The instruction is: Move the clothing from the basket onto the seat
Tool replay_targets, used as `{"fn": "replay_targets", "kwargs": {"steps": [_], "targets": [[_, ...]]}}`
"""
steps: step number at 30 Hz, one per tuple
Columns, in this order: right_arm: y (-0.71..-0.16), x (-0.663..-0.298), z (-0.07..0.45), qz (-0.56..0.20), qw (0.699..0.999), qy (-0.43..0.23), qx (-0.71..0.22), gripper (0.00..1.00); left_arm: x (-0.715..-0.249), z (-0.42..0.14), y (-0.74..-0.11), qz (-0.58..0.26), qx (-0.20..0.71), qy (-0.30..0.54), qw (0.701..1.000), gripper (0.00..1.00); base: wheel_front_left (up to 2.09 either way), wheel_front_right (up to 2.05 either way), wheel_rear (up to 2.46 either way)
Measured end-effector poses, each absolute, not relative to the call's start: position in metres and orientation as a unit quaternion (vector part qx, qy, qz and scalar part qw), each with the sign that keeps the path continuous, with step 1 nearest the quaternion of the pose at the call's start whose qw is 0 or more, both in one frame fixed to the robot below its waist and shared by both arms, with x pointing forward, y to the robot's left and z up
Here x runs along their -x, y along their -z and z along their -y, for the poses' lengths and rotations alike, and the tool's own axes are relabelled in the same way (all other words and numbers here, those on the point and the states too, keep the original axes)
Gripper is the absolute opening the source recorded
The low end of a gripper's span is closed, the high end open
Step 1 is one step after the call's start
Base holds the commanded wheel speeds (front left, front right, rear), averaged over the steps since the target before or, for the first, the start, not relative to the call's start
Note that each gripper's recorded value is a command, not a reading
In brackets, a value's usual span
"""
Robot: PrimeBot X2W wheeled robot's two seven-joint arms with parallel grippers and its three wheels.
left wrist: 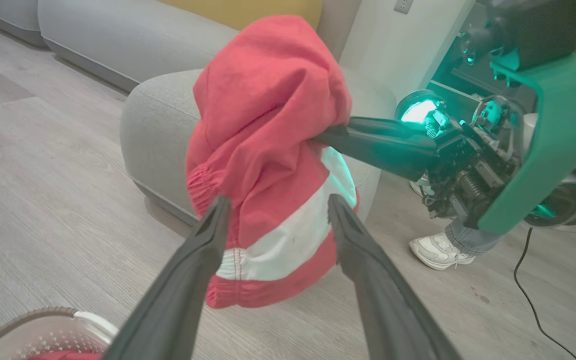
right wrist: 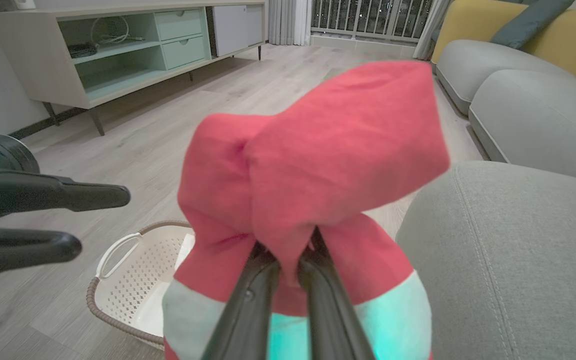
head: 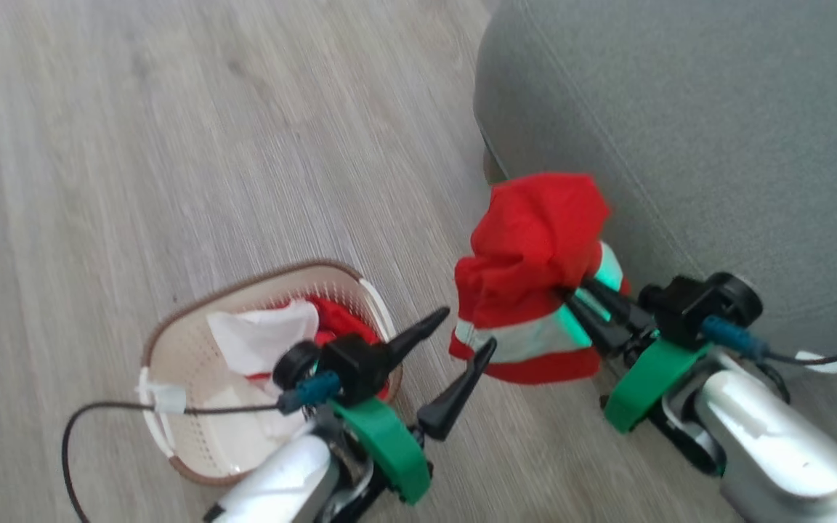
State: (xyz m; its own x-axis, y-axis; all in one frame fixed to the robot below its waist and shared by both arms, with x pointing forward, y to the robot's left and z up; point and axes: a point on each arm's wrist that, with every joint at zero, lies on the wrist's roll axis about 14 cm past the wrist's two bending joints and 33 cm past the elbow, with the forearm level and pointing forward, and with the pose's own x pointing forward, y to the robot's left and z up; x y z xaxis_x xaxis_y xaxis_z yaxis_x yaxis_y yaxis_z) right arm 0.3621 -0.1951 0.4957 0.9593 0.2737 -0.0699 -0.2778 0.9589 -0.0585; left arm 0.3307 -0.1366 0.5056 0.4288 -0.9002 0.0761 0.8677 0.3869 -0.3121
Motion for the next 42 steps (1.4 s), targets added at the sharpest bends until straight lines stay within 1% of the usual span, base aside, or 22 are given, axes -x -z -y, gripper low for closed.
{"fn": "replay_targets", "kwargs": {"steps": [5,8,10,13,15,18,19,22,23,25,28,31,35,36,37,38,39,40,42], "targets": [[-0.492,-0.389,0.22,-0.035,0.994,-0.096,0.032,0.0,-0.357,0.142,-0.507,-0.035,0.16,0.535,0.829,1.0,0.0,0.0,0.0],[-0.511,-0.428,0.25,-0.005,0.998,-0.049,0.03,0.0,-0.38,0.143,-0.502,-0.029,0.156,0.536,0.829,1.0,0.0,0.0,0.0],[-0.535,-0.46,0.279,0.034,0.999,-0.004,0.022,0.0,-0.4,0.142,-0.497,-0.021,0.151,0.533,0.832,1.0,0.0,0.0,0.0],[-0.564,-0.504,0.327,0.078,0.995,0.06,0.035,0.0,-0.435,0.137,-0.483,-0.017,0.151,0.522,0.839,1.0,0.0,0.0,0.0],[-0.573,-0.527,0.356,0.099,0.989,0.101,0.046,0.0,-0.456,0.13,-0.467,-0.021,0.158,0.509,0.846,1.0,0.0,0.0,0.0],[-0.57,-0.558,0.391,0.109,0.981,0.152,0.056,0.0,-0.477,0.118,-0.43,-0.044,0.166,0.488,0.856,1.0,0.0,0.0,0.0],[-0.565,-0.567,0.403,0.106,0.978,0.167,0.067,0.0,-0.481,0.113,-0.415,-0.053,0.166,0.482,0.859,1.0,0.0,0.0,0.0],[-0.553,-0.592,0.435,0.117,0.967,0.222,0.043,0.0,-0.488,0.1,-0.374,-0.084,0.179,0.461,0.865,1.0,0.0,0.0,0.0],[-0.553,-0.592,0.435,0.117,0.967,0.222,0.043,0.0,-0.488,0.1,-0.374,-0.084,0.179,0.461,0.865,1.0,0.0,0.0,0.0],[-0.541,-0.607,0.451,0.124,0.96,0.251,0.028,0.0,-0.488,0.094,-0.35,-0.103,0.193,0.448,0.867,1.0,0.0,0.0,0.0],[-0.512,-0.622,0.474,0.111,0.951,0.288,0.025,0.0,-0.487,0.082,-0.317,-0.13,0.208,0.426,0.871,1.0,0.0,0.0,0.0],[-0.467,-0.62,0.496,0.084,0.939,0.334,0.013,0.0,-0.487,0.066,-0.285,-0.154,0.212,0.394,0.881,1.0,0.0,0.0,0.0],[-0.387,-0.606,0.506,0.009,0.927,0.376,0.002,0.0,-0.486,0.044,-0.252,-0.182,0.206,0.363,0.89,1.0,0.0,0.0,0.0],[-0.372,-0.604,0.504,-0.007,0.926,0.378,0.002,0.16,-0.484,0.04,-0.246,-0.189,0.203,0.357,0.892,1.0,0.0,0.0,0.0],[-0.366,-0.604,0.503,-0.006,0.925,0.38,0.006,0.38,-0.483,0.035,-0.241,-0.195,0.2,0.352,0.893,1.0,0.0,0.0,0.0],[-0.365,-0.606,0.502,-0.008,0.925,0.379,0.012,0.5,-0.482,0.033,-0.237,-0.199,0.197,0.35,0.894,1.0,0.0,0.0,0.0],[-0.365,-0.607,0.501,-0.009,0.926,0.377,0.016,0.84,-0.482,0.031,-0.235,-0.201,0.196,0.35,0.894,1.0,0.0,0.0,0.0],[-0.365,-0.609,0.498,-0.008,0.927,0.375,0.015,1.0,-0.482,0.03,-0.234,-0.201,0.193,0.349,0.895,1.0,0.0,0.0,0.0],[-0.367,-0.611,0.491,-0.006,0.929,0.37,0.011,1.0,-0.485,0.031,-0.238,-0.195,0.19,0.35,0.896,1.0,0.0,0.0,0.0]]}}
